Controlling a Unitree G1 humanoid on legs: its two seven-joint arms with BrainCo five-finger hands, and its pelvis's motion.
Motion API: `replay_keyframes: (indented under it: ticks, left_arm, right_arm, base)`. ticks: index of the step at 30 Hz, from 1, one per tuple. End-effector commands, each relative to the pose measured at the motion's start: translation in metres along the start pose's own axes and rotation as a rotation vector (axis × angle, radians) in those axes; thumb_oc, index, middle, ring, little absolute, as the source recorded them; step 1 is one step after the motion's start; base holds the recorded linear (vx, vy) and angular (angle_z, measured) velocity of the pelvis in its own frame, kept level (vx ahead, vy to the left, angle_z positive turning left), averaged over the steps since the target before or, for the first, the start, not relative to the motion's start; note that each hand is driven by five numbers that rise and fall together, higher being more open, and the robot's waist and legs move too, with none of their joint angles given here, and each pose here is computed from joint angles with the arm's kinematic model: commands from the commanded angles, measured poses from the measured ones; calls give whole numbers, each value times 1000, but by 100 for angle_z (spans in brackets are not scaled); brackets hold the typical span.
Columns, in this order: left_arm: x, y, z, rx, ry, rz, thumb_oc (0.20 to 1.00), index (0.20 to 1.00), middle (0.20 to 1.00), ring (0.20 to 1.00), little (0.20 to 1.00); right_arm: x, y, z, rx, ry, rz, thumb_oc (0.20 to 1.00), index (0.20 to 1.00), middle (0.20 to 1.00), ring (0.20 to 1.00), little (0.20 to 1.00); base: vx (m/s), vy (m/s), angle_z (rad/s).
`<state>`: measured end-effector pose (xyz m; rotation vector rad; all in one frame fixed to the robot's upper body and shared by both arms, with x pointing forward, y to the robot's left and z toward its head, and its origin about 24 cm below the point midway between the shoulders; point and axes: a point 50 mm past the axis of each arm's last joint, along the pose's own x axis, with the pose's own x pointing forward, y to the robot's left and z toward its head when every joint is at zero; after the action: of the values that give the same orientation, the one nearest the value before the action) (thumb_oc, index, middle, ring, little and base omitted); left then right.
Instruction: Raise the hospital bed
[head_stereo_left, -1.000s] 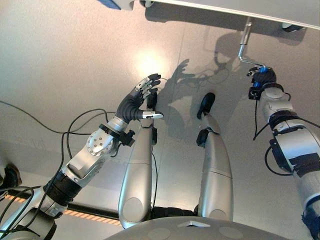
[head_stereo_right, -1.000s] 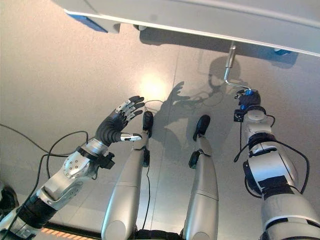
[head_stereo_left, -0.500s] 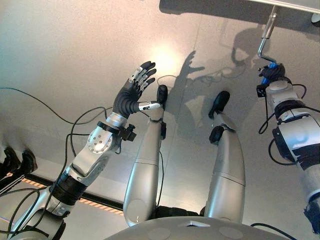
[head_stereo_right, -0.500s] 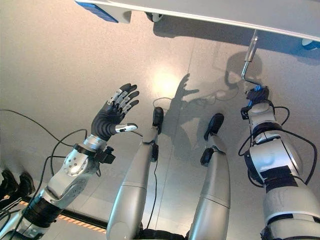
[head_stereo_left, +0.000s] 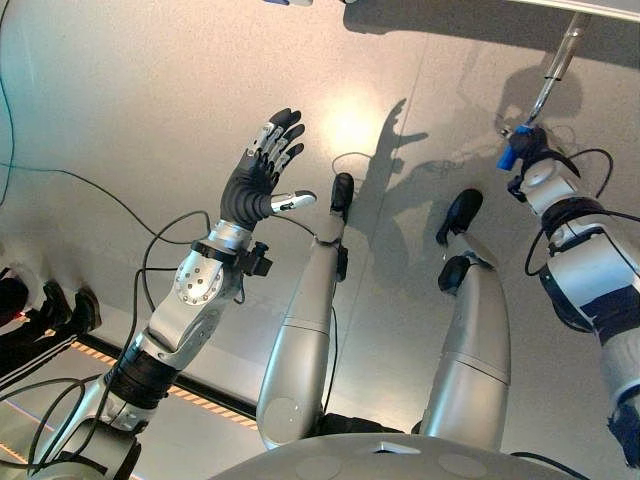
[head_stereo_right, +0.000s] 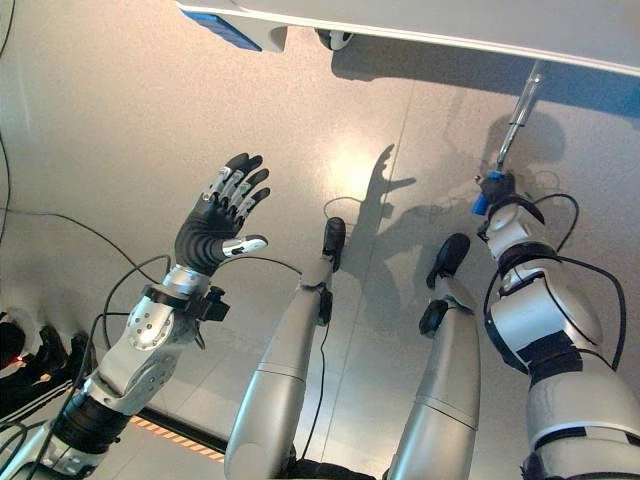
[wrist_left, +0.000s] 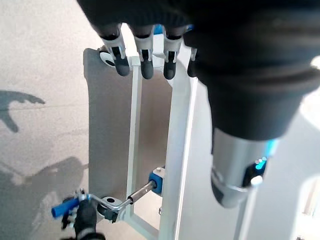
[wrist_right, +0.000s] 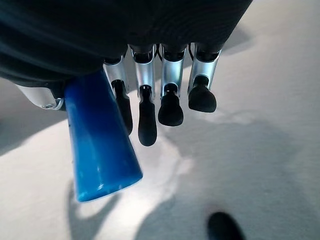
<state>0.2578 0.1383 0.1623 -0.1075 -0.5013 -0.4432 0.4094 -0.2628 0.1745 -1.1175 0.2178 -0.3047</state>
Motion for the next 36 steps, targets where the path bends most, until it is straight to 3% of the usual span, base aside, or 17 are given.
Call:
replay_keyframes:
  ticks: [1,9,12,13,18,24,31,36]
  left_arm:
    - [-3,-12,30,-37,-159,-63,1000,1000,1000,1000,1000]
    - [-1,-11,34,-41,-177,-69,1000,1000,1000,1000,1000]
    - [-1,-12,33,-38,-174,-75,1000,1000,1000,1000,1000]
    - [-3,-11,32,-37,-172,-68,1000,1000,1000,1000,1000]
    - [-9,-7,27,1,-143,-43,1000,1000,1000,1000,1000]
    - [-19,-1,21,26,-79,-66,1000,1000,1000,1000,1000]
    - [-29,6,20,30,-50,-57,1000,1000,1000,1000,1000]
    - [-37,10,21,35,-38,-46,1000,1000,1000,1000,1000]
  right_arm:
    - [-33,61,115,-62,-485,184,200,200,200,200,200]
    - [-39,57,136,-56,-554,161,200,200,200,200,200]
    - [-44,55,144,33,-603,159,200,200,200,200,200]
    - [-57,48,159,236,-699,139,200,200,200,200,200]
    - [-105,23,169,579,-998,113,200,200,200,200,200]
    - [-152,2,116,923,-1152,110,200,200,200,200,200]
    - [-161,-14,73,1098,-1126,43,200,200,200,200,200]
    - [-157,-30,44,1197,-1063,-95,200,200,200,200,200]
  base:
    - [7,5,3]
    - [-14,20,-2]
    - [0,0,0]
    - [0,0,0]
    - [6,-3,-5]
    - [-24,-15,-15]
    - [-29,-25,-14]
    - [-22,-55,-11]
